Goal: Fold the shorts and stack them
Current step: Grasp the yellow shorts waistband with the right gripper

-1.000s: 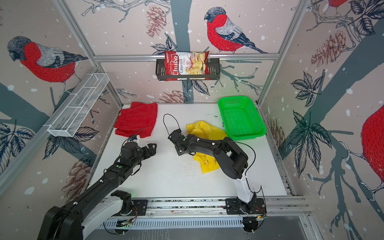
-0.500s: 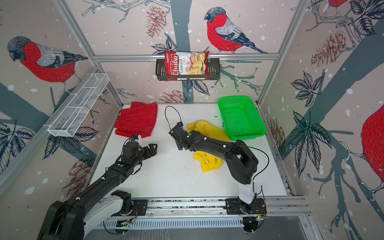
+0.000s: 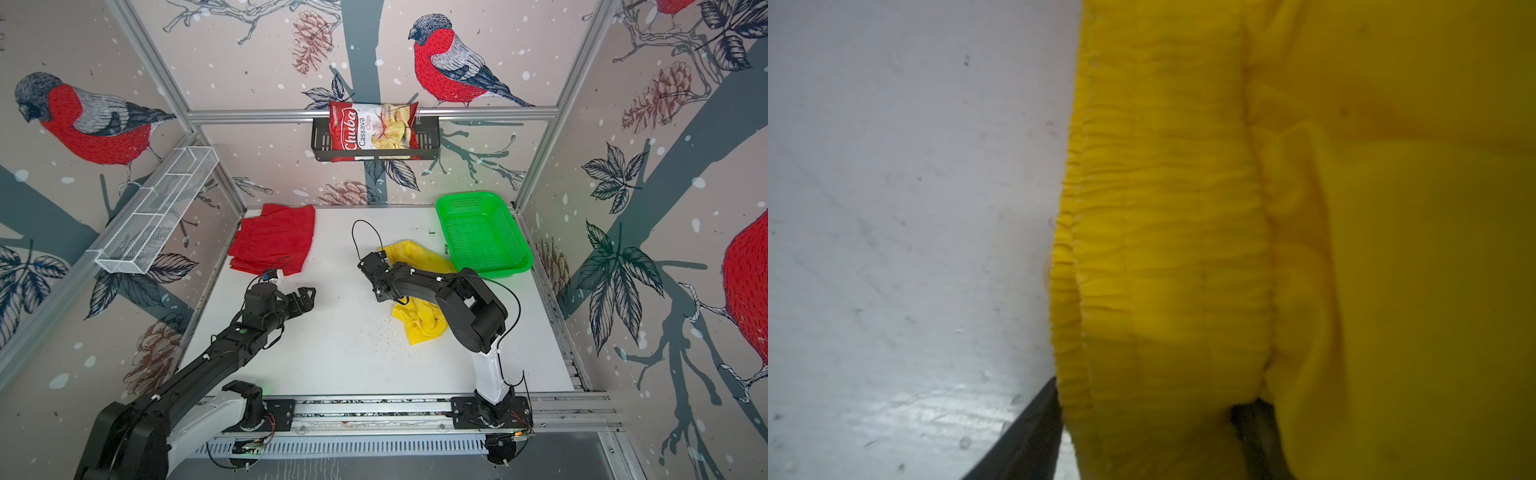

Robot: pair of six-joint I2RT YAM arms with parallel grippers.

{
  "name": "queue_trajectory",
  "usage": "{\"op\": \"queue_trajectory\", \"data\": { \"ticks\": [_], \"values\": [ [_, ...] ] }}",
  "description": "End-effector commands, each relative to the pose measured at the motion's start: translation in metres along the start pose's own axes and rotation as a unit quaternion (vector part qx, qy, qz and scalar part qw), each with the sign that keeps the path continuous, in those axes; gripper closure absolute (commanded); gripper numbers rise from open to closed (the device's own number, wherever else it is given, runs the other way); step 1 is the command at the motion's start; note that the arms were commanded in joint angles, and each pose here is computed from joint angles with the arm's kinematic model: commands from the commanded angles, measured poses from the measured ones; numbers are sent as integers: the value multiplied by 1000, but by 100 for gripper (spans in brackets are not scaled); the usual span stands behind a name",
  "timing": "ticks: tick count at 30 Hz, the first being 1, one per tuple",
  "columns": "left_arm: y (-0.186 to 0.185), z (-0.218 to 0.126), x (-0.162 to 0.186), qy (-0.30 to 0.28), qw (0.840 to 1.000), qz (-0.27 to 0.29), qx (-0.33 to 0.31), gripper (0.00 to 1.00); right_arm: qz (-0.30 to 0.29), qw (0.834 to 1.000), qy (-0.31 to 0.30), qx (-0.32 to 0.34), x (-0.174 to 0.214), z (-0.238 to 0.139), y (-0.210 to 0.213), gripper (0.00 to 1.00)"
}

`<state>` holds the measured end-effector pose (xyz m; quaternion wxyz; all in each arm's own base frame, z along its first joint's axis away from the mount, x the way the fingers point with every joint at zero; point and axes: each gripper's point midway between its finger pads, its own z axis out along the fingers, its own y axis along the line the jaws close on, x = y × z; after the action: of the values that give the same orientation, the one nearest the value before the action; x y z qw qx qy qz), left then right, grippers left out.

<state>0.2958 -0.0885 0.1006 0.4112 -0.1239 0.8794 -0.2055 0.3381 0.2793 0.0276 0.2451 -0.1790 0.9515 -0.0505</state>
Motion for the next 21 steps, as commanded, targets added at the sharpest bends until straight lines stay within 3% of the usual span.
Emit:
{"op": "queue_trajectory", "data": {
  "ticks": [1, 6, 12, 17, 21],
  "values": [
    [-5, 0, -9, -16, 1000, 5, 9, 4, 8, 999, 7, -47, 4, 6, 13, 49],
    [-8, 1, -11, -15, 1000, 5, 13, 4, 22, 998, -14, -60, -3, -5, 10, 69],
    [-20, -3, -18, -22, 999, 15, 38, 5, 13, 983, -118, -139, -41, -71, 13, 86],
    [-55, -21, -36, -59, 989, 72, 119, 9, -77, 948, -221, -216, -63, -148, 18, 91],
    [-92, -43, -51, -105, 963, 132, 210, 13, -186, 909, -262, -264, -57, -187, 20, 94]
  ]
}}
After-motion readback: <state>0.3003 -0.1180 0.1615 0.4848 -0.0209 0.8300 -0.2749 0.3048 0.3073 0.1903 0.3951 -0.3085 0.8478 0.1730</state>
